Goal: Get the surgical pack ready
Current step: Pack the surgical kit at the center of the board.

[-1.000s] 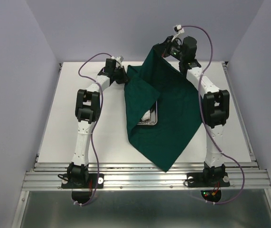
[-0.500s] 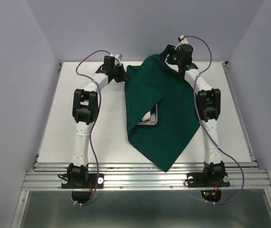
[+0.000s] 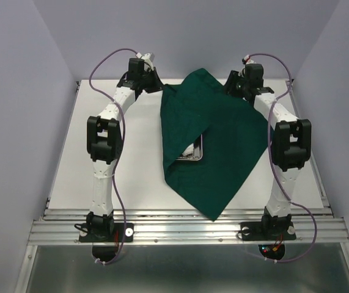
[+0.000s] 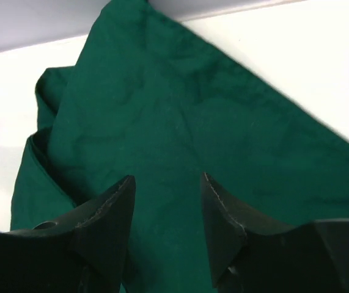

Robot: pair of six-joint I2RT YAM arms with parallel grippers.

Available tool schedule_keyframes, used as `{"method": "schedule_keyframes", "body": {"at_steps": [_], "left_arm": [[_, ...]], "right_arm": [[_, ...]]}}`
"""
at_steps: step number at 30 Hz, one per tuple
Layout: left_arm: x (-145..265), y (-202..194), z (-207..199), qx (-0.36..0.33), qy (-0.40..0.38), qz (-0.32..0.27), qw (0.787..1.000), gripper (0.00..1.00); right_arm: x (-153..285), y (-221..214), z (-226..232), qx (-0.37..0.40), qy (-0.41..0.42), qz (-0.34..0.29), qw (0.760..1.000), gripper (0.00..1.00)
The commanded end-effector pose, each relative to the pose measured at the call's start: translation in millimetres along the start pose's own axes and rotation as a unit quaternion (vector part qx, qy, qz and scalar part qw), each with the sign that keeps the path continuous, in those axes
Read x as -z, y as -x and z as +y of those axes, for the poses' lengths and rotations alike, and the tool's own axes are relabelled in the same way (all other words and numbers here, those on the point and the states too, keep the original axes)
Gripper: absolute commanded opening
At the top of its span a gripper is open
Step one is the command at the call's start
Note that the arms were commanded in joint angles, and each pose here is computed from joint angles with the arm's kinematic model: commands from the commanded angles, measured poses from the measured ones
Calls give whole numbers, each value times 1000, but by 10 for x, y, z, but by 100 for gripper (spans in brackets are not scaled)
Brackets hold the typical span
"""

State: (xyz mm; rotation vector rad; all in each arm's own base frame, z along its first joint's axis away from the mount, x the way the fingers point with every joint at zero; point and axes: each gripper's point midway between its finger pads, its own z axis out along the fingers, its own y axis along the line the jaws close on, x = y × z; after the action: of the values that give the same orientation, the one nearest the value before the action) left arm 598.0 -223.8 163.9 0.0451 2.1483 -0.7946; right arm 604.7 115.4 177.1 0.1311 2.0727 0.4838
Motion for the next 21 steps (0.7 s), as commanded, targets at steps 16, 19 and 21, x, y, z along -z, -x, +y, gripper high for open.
{"method": "schedule_keyframes", "body": {"at_steps": [16, 19, 21], "left_arm": [[-235, 155, 86, -17, 10, -20, 1000, 24], [-453, 199, 132, -11, -6, -42, 999, 28], [-512, 315, 88, -8, -20, -65, 998, 38]], "right_arm": [[217, -1466, -694, -21, -115, 137, 984, 47], [179, -1436, -693, -25, -116, 133, 984, 47], [146, -1428, -699, -25, -116, 132, 984, 47]]}}
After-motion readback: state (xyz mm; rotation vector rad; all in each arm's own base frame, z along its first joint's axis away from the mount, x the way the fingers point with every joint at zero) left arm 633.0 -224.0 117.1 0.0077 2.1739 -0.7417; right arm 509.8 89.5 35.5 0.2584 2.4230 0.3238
